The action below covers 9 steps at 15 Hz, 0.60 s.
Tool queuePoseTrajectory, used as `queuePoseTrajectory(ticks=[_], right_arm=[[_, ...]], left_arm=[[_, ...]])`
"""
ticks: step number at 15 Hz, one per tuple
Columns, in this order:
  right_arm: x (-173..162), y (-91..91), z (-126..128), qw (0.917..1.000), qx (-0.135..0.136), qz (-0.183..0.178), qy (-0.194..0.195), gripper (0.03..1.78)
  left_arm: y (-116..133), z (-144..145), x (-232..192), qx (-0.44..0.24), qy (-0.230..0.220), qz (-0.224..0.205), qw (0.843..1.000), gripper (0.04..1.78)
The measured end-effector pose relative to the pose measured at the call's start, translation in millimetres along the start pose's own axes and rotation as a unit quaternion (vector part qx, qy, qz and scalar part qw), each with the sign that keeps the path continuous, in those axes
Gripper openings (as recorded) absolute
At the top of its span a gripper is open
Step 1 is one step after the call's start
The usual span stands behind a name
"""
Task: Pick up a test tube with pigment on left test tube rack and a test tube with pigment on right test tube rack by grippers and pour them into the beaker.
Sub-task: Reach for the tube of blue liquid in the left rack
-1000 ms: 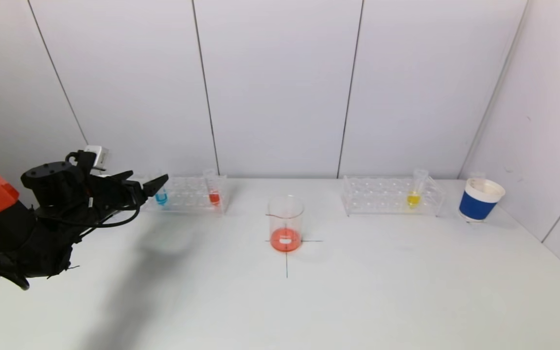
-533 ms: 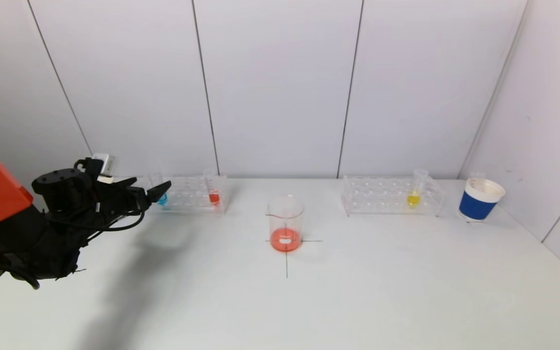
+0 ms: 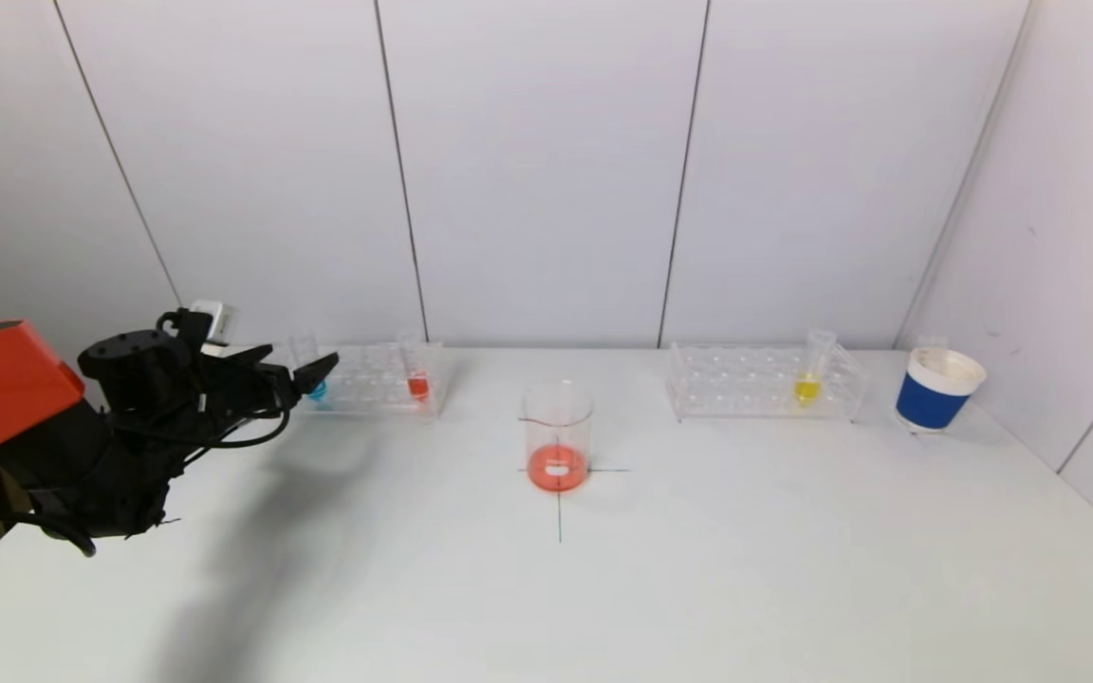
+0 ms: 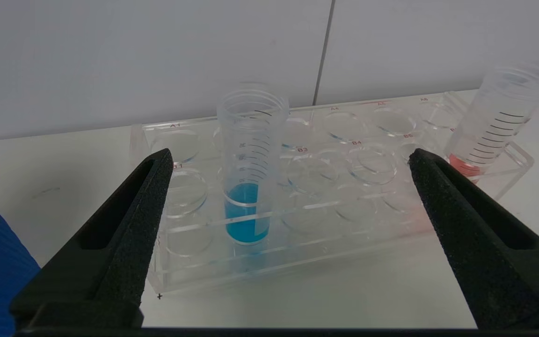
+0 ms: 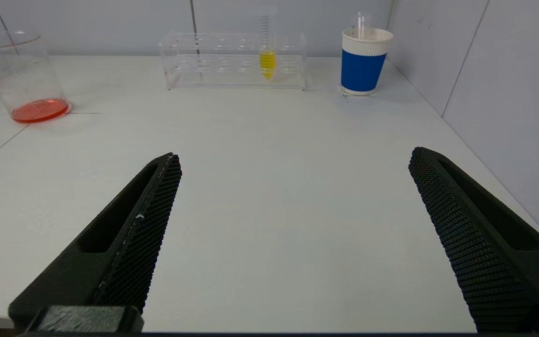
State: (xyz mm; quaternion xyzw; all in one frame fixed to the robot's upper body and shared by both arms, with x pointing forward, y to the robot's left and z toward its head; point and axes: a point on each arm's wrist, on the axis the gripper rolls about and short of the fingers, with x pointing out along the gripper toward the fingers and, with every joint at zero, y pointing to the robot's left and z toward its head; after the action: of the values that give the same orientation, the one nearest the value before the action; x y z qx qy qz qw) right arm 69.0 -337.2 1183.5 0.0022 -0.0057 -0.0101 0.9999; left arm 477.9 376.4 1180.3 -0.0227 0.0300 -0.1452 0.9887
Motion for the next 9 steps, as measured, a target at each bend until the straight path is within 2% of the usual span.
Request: queuePoseTrajectory(ticks=[9], right_arm=[[0.0,0.0,0.0,1.0,0.0,0.0,0.0,1.77]], left_arm=[[4.5,-8.9,7.9,-0.001,0.004,0.002,1.0,1.76]])
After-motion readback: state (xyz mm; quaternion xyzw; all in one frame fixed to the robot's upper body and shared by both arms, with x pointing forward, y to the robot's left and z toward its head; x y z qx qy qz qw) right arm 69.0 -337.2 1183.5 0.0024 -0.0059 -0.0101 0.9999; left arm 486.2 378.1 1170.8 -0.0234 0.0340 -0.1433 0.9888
